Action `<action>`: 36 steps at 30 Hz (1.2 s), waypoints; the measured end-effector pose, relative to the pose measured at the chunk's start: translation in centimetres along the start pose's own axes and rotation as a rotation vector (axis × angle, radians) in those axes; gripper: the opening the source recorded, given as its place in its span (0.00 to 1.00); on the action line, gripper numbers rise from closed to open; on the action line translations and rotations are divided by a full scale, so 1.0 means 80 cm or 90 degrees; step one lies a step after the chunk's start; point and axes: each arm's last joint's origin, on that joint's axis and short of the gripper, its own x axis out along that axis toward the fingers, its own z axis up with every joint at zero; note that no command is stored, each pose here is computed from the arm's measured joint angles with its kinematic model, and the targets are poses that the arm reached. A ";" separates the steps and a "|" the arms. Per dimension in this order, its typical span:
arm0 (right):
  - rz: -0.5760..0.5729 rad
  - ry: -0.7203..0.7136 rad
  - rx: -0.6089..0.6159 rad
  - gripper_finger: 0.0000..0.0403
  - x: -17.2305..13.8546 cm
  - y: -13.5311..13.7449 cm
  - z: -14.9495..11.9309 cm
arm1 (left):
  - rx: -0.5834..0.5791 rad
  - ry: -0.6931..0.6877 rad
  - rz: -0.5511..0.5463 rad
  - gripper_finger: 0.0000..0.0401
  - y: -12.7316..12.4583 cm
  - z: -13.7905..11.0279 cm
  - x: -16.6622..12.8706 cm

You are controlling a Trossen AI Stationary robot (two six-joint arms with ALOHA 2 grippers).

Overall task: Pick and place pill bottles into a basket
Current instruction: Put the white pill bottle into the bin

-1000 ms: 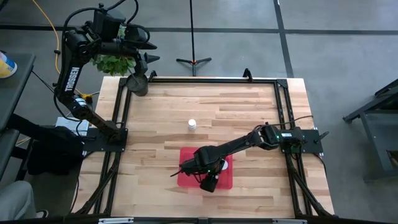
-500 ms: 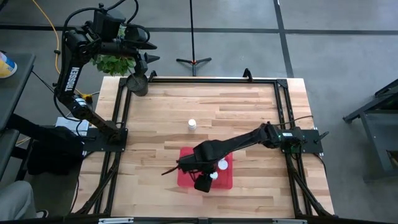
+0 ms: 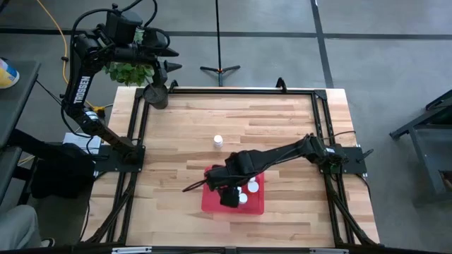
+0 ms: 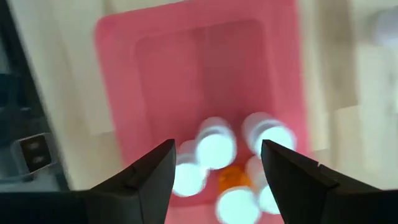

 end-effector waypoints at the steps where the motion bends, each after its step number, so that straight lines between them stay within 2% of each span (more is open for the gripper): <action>1: -0.008 -0.007 -0.005 0.56 -0.002 -0.003 0.001 | 0.000 0.000 0.000 0.59 0.000 0.000 0.000; 10: -0.044 -0.059 -0.022 0.56 -0.032 -0.034 0.010 | -0.001 0.003 -0.001 0.59 0.000 -0.001 0.000; 17: -0.089 -0.162 -0.055 0.56 -0.106 -0.065 -0.001 | -0.002 0.011 -0.003 0.59 -0.001 -0.002 0.000; 22: -0.130 -0.249 -0.047 0.56 -0.187 -0.097 -0.034 | -0.003 0.014 -0.004 0.59 -0.001 -0.003 0.000; 29: -0.180 -0.396 0.003 0.56 -0.300 -0.142 -0.117 | -0.010 0.014 -0.004 0.59 -0.001 -0.003 0.000; 33: -0.200 -0.458 0.026 0.56 -0.341 -0.163 -0.160 | -0.022 0.014 -0.004 0.59 -0.001 -0.003 0.000; 36: -0.210 -0.471 0.026 0.56 -0.354 -0.174 -0.186 | -0.037 0.011 -0.013 0.59 -0.001 -0.002 0.000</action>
